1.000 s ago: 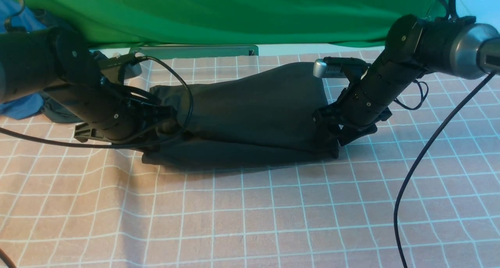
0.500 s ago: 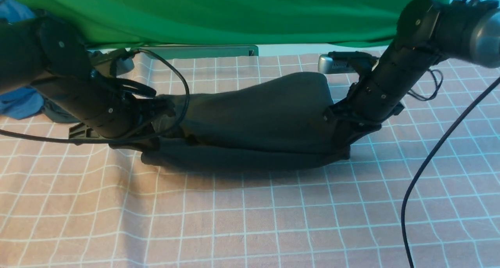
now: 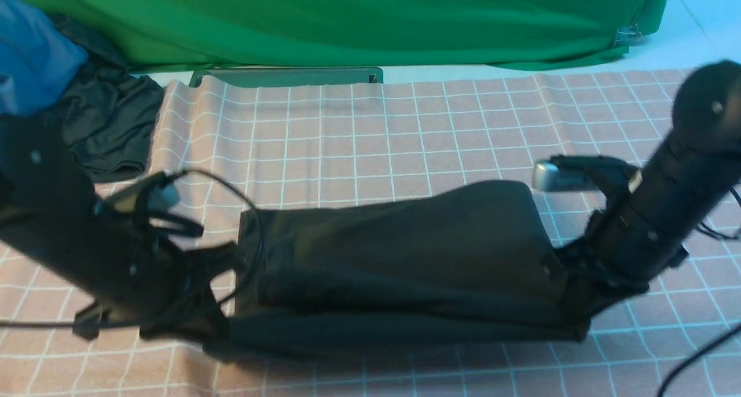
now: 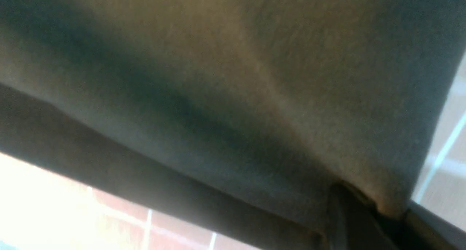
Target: Fold a long-sleeved shirt over a pink coffee tablecloth.
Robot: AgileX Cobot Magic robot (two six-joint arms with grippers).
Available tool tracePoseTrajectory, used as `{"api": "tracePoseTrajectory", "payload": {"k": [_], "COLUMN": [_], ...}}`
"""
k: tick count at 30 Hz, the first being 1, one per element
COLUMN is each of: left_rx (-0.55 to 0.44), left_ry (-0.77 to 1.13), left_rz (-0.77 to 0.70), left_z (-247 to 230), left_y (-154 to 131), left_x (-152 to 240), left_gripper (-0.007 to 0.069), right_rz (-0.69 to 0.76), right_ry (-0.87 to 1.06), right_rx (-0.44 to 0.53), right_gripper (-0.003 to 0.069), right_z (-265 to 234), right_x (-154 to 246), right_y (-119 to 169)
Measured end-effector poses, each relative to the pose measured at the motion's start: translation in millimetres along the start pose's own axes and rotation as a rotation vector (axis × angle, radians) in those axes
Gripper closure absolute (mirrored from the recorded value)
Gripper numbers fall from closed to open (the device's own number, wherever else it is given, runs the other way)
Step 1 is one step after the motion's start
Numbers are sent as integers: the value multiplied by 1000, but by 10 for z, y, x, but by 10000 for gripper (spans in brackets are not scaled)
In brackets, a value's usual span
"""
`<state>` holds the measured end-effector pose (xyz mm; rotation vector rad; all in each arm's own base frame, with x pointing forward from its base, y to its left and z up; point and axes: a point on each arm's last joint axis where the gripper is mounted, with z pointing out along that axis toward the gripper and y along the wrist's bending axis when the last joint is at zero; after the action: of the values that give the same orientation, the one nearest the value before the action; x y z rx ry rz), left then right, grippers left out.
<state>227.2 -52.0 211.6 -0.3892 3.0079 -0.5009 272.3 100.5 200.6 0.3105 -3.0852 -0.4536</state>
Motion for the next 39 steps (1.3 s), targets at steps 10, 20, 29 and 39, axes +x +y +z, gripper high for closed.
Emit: {"api": "tracePoseTrajectory", "payload": {"k": [10, 20, 29, 39], "left_rx": [-33, 0, 70, 215], "left_ry": [23, -87, -64, -240], "left_rz": [10, 89, 304, 445], "left_z": [71, -227, -246, -698], "left_y": [79, -87, -590, -739], "left_x": [82, -101, 107, 594], "left_gripper": [466, 268, 615, 615], "right_rz": [-53, -168, -289, -387], "right_ry": [25, -46, -419, -1173], "right_rx": [20, 72, 153, 138], "right_gripper": [419, 361, 622, 624], "right_z": [109, -242, -1274, -2306], "right_x": [219, 118, 396, 1507], "right_y": [133, 340, 480, 501]}}
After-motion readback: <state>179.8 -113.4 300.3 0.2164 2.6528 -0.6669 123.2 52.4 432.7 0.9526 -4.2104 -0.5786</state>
